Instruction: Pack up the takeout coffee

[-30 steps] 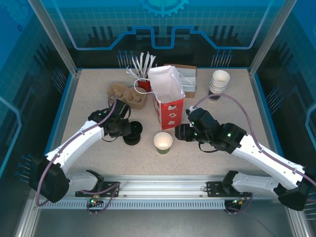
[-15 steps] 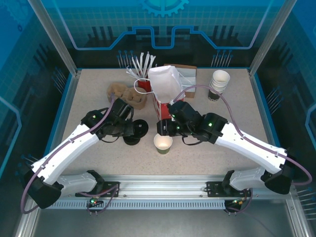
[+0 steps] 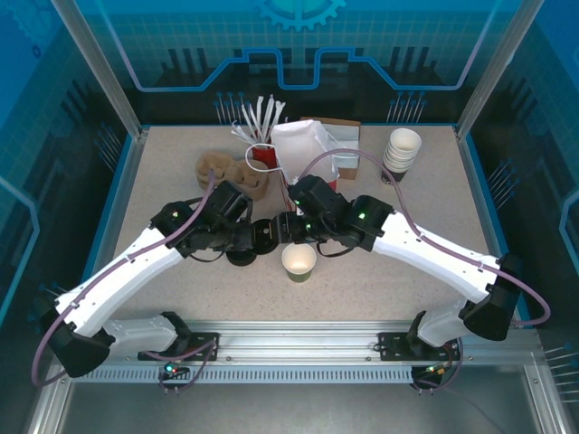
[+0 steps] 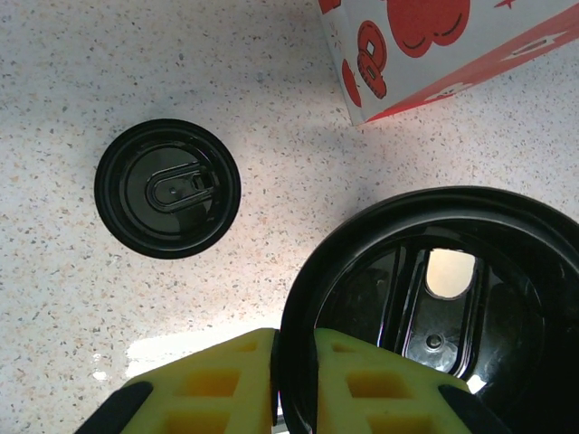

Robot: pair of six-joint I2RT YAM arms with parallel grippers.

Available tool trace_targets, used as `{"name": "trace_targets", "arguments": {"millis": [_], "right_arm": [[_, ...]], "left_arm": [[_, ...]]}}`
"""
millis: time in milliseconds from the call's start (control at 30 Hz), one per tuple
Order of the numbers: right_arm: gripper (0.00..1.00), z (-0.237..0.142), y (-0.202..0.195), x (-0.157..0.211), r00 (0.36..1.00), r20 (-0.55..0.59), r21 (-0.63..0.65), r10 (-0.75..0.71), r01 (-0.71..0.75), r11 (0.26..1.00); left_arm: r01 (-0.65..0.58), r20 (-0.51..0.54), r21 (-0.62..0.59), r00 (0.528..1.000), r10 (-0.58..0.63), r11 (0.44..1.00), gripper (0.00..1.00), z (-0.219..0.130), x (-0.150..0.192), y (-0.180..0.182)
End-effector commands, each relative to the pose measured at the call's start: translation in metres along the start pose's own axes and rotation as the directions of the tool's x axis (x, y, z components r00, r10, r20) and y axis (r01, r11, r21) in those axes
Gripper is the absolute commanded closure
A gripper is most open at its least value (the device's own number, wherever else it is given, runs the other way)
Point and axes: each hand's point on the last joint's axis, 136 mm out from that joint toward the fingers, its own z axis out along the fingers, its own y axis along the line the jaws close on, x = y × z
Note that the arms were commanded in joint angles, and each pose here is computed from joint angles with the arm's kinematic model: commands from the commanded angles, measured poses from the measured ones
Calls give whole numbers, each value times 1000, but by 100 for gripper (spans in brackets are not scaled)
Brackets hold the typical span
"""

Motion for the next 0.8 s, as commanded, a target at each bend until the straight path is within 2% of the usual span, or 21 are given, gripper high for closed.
{"name": "trace_targets", "arguments": {"millis": [0, 433, 667, 767], "right_arm": [[47, -2, 6, 0, 1000, -9, 3, -12, 12, 1000], [50, 12, -1, 2, 999, -31, 33, -15, 16, 999], [56, 18, -3, 5, 999, -46, 41, -16, 18, 999], [65, 17, -4, 4, 999, -35, 41, -12, 13, 999]], "left_arm": [[18, 12, 13, 1000, -18, 1000, 84, -4, -4, -9], [-4, 13, 21, 1000, 4, 1000, 85, -4, -3, -18], [-8, 18, 25, 1000, 8, 1000, 85, -6, -4, -21], [-11, 19, 29, 1000, 10, 1000, 85, -7, -4, -23]]}}
